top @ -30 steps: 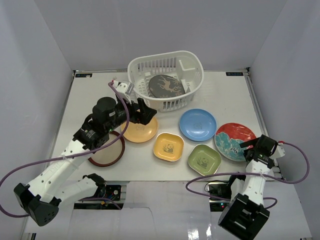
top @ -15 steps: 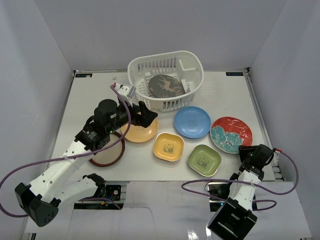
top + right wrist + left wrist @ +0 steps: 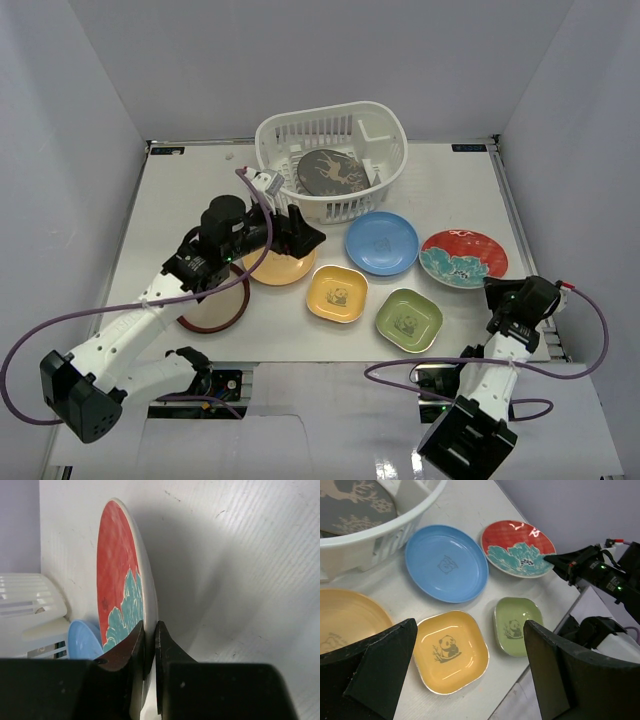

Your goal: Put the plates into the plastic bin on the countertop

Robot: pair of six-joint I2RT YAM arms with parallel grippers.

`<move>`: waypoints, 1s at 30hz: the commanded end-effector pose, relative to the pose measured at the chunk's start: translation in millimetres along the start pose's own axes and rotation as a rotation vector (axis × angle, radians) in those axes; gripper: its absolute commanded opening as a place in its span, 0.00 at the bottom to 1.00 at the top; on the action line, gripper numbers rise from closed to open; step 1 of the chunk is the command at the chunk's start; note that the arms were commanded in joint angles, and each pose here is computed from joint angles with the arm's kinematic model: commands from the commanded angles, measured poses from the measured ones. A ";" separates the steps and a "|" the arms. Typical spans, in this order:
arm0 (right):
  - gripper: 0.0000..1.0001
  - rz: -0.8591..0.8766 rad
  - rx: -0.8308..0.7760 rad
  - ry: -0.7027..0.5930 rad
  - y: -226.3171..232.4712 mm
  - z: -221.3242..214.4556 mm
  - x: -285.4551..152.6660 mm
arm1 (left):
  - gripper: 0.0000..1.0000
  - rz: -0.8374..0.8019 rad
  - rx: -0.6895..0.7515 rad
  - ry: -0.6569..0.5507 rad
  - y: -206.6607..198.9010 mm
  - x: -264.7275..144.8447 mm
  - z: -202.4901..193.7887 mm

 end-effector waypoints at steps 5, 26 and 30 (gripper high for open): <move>0.08 0.481 0.017 -0.060 114.4 43.0 -38.7 | 0.98 -0.231 -0.112 0.064 -34.8 9.7 3.0; 0.08 1.000 -0.165 0.219 228.3 15.2 -128.0 | 0.96 -0.336 -0.346 0.165 -49.5 123.5 15.0; 0.08 1.041 -0.192 0.303 233.4 -5.4 -131.1 | 0.86 -0.320 -0.354 0.172 -46.8 144.1 12.1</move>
Point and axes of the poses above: each gripper's point midway between its finger pads, its own x axis out along the fingers, its own y axis along the line the jaws close on, z = x × y, the point moved 4 cm from there along -x, back along the fingers, and after that the axes turned 1 degree about -x, right-handed, at the moved point
